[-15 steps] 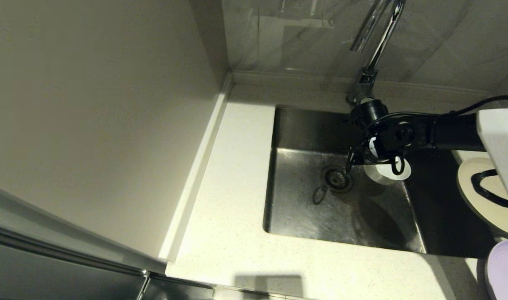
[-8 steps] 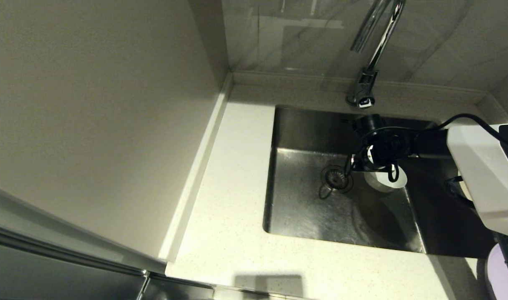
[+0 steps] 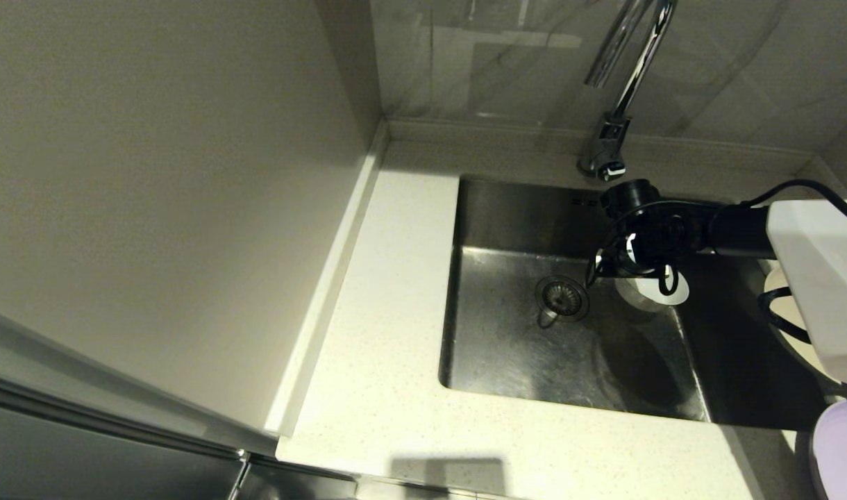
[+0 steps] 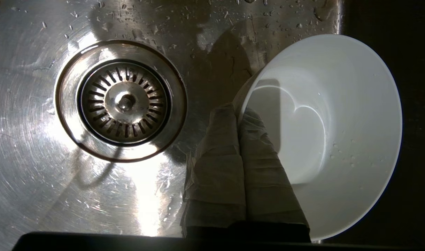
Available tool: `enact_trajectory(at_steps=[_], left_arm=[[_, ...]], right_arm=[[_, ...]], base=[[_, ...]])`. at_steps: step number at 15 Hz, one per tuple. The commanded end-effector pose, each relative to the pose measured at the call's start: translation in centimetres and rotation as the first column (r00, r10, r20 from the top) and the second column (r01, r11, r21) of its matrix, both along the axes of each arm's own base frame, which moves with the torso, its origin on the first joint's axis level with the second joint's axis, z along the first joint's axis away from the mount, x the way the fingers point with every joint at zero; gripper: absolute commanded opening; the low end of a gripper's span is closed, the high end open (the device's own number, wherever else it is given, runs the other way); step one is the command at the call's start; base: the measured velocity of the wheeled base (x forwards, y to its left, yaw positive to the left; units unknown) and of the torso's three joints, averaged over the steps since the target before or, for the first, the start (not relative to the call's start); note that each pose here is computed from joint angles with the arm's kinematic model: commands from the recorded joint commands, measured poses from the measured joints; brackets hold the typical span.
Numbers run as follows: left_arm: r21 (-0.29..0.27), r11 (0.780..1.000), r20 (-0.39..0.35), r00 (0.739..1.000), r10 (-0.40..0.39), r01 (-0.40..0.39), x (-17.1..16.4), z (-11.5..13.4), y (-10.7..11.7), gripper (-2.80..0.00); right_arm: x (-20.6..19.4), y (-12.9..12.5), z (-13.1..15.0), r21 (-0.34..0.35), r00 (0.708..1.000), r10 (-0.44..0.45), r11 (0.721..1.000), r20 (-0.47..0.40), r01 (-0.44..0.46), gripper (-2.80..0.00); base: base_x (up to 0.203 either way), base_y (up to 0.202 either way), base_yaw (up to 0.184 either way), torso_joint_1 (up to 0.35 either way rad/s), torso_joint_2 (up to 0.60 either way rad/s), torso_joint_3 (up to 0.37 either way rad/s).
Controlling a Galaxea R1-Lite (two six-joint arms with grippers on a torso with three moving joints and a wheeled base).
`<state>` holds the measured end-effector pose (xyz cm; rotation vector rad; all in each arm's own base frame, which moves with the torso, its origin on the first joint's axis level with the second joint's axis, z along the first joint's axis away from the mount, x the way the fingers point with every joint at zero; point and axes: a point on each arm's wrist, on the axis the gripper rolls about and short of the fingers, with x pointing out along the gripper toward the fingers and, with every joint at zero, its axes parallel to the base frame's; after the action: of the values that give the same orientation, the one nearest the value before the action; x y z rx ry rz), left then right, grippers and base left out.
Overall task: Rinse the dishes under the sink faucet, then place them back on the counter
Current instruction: Put a bowl into the sink
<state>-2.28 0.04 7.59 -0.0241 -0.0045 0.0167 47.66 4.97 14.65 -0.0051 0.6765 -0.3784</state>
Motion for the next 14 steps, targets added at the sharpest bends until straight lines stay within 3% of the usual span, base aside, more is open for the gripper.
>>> enact_trajectory(at_steps=[1, 7, 8, 14], left_arm=[[-0.001, 1.000, 0.002, 1.000, 0.000, 0.000, 0.0, 0.0, 0.0, -2.80], [-0.001, 1.000, 0.002, 1.000, 0.000, 0.000, 0.0, 0.0, 0.0, -2.80], [-0.001, 1.000, 0.002, 1.000, 0.000, 0.000, 0.0, 0.0, 0.0, -2.80], [-0.001, 1.000, 0.002, 1.000, 0.000, 0.000, 0.0, 0.0, 0.0, -2.80]], right_arm=[[-0.3, -0.1, 0.7, -0.002, 1.000, -0.003, 1.000, 0.006, 0.003, -2.80], [-0.4, -0.1, 0.4, -0.012, 1.000, -0.003, 1.000, -0.011, 0.002, -2.80], [-0.4, -0.1, 0.3, -0.022, 1.000, 0.001, 1.000, -0.025, -0.001, 0.00], [-0.7, -0.1, 1.3, -0.009, 1.000, -0.006, 1.000, 0.001, 0.006, 0.00]], base=[[0.000, 0.000, 0.000, 0.000, 0.00, 0.000], [0.000, 0.000, 0.000, 0.000, 0.00, 0.000], [0.000, 0.000, 0.000, 0.000, 0.00, 0.000], [0.000, 0.000, 0.000, 0.000, 0.00, 0.000]])
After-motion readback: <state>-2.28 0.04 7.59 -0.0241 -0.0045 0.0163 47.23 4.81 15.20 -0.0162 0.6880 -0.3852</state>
